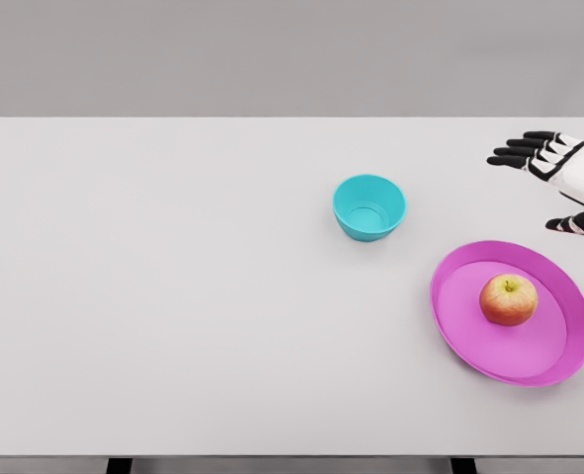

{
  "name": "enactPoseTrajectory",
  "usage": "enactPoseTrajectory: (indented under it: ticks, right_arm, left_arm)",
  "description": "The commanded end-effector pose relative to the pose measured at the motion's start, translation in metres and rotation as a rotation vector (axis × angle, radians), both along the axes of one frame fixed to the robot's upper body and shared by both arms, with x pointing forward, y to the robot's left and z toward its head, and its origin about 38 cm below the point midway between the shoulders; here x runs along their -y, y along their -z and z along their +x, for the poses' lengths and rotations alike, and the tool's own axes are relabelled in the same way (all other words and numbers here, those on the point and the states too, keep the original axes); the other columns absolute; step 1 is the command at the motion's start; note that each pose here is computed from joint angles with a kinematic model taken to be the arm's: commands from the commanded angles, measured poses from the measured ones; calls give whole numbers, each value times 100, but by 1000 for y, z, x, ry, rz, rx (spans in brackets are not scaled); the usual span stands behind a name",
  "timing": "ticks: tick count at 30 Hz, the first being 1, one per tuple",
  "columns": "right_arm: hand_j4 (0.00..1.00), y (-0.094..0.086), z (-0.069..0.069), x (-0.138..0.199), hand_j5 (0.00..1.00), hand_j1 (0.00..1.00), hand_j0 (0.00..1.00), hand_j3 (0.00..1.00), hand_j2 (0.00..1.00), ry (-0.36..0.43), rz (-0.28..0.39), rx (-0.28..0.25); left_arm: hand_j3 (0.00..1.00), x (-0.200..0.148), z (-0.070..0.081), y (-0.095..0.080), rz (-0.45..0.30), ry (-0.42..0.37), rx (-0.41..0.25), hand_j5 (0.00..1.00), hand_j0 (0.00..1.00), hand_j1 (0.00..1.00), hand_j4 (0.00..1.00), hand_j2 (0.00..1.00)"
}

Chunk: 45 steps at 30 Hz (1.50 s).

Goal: Put the apple from the pink plate into the blue bowl with your right arm

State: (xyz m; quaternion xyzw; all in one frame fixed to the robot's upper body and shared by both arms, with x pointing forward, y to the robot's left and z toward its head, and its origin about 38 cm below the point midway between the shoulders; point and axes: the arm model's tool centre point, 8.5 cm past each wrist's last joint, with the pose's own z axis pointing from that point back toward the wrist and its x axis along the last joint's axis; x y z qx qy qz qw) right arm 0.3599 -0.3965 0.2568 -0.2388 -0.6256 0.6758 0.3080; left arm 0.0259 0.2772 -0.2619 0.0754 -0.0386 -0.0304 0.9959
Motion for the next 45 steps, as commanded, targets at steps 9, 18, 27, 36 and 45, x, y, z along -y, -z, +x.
enactPoseTrajectory:
  ticks: [9,18,27,36,45]
  right_arm:
    - [100,-3,-12,8,100,100,100,100,100,-26,-213,-139]
    - [100,-1,-17,15,100,100,100,100,100,-30,-383,-290]
    - [100,26,-19,-2,100,100,100,100,100,-73,-333,-333]
    - [100,48,-21,-13,100,100,100,100,100,-101,-312,-370]
    - [100,62,-20,-12,100,100,100,100,100,-93,-299,-402]
  left_arm:
    - [100,0,0,0,0,0,0,100,100,100,100,100]
    - [100,0,0,0,0,0,0,100,100,100,100,100]
    - [100,0,0,0,0,0,0,100,100,100,100,100]
    - [100,0,0,0,0,0,0,100,100,100,100,100]
    - [100,0,0,0,0,0,0,100,100,100,100,100]
